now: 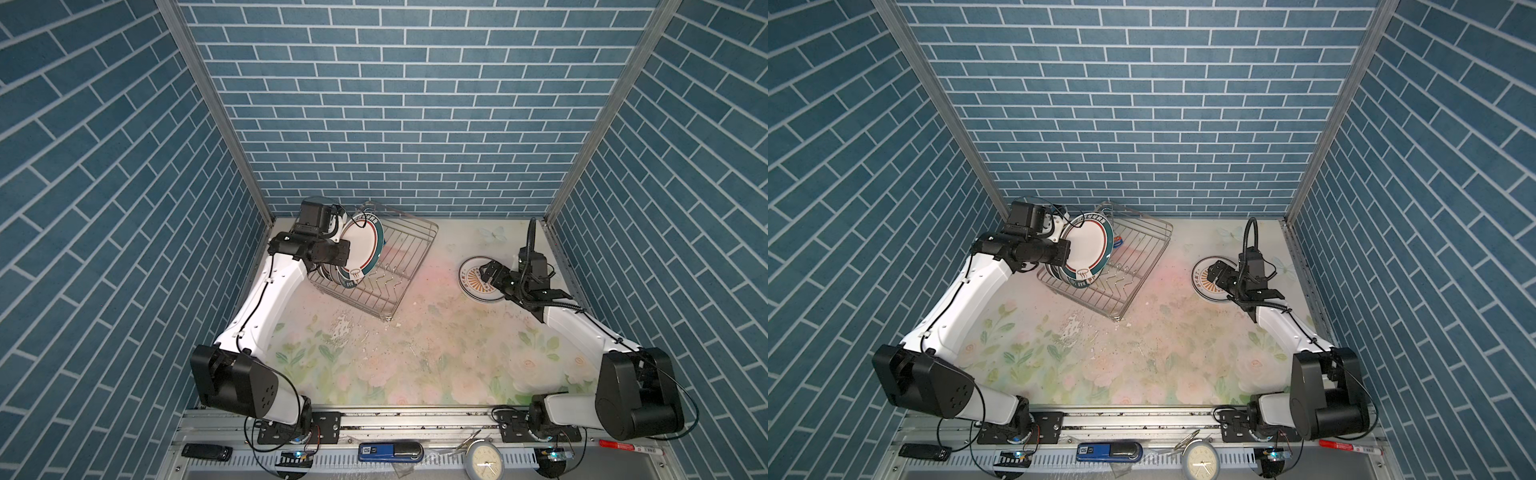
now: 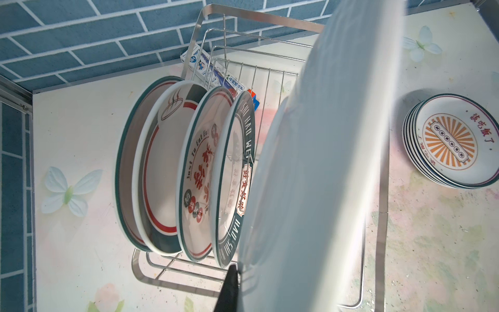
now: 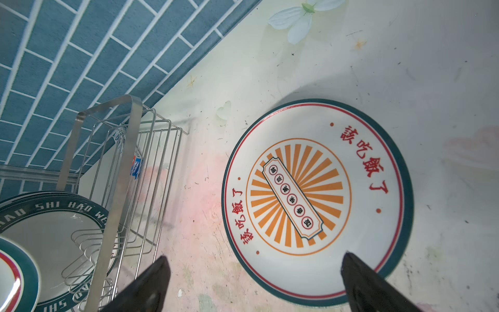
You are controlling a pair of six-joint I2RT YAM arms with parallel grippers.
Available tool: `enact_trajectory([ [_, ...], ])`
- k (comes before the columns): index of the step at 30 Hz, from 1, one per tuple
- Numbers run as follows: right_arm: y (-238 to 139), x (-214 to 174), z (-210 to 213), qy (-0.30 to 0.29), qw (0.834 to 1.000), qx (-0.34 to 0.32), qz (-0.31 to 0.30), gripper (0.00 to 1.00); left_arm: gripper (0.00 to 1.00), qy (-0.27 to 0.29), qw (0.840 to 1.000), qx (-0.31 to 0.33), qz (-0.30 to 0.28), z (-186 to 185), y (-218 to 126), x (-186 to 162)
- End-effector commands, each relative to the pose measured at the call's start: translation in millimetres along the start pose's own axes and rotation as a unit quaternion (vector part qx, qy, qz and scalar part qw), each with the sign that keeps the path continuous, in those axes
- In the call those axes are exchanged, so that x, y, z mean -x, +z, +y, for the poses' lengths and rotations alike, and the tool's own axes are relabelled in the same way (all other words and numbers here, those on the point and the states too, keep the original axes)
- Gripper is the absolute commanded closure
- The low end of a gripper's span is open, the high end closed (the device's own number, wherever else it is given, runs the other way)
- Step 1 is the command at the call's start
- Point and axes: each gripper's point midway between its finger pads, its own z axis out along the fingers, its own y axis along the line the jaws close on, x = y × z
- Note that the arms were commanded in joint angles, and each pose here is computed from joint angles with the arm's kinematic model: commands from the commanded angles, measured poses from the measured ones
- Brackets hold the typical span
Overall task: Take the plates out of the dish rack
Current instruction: 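Close the left gripper on the front green-rimmed plate's rim in the rack, then lift the green-rimmed plate out of the rack with the left gripper while the right approaches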
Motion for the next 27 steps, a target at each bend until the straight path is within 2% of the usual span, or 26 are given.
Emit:
enact_trajectory([
  [1, 3.0, -8.2, -4.8, -0.010, 1.000, -0.002, 0.008, 0.01, 1.00, 0.000, 0.999, -0.022, -0.033, -9.1, -10.2, 12.9],
  [5, 0.7, -6.8, -4.2, -0.011, 1.000, 0.000, 0.002, 0.01, 1.00, -0.002, 0.998, -0.044, -0.046, -17.4, -15.9, 17.4],
  [9, -2.1, -4.5, 0.5, -0.014, 1.000, 0.014, -0.006, 0.01, 1.00, -0.004, 0.993, -0.090, -0.082, -33.7, -31.5, 26.0],
  [12, -6.2, -3.6, 15.4, -0.019, 0.998, 0.055, -0.012, 0.01, 1.00, -0.019, 0.990, -0.105, -0.090, -38.4, -32.9, 27.0],
  [17, -18.1, -1.2, 44.8, -0.022, 0.990, 0.139, -0.024, 0.01, 1.00, -0.058, 0.978, -0.189, -0.064, -63.2, -18.1, 25.4],
  [20, -30.3, -2.0, 72.1, -0.030, 0.977, 0.209, -0.028, 0.01, 1.00, -0.075, 0.957, -0.275, -0.051, -88.7, -14.8, 28.0],
  [22, -41.1, -4.6, 96.1, -0.049, 0.961, 0.270, -0.031, 0.01, 1.00, -0.084, 0.943, -0.317, -0.050, -100.4, -15.2, 30.4],
  [27, -51.1, -24.6, 140.9, -0.069, 0.927, 0.368, 0.000, 0.01, 1.00, -0.102, 0.928, -0.356, -0.035, -115.3, -12.2, 27.9],
])
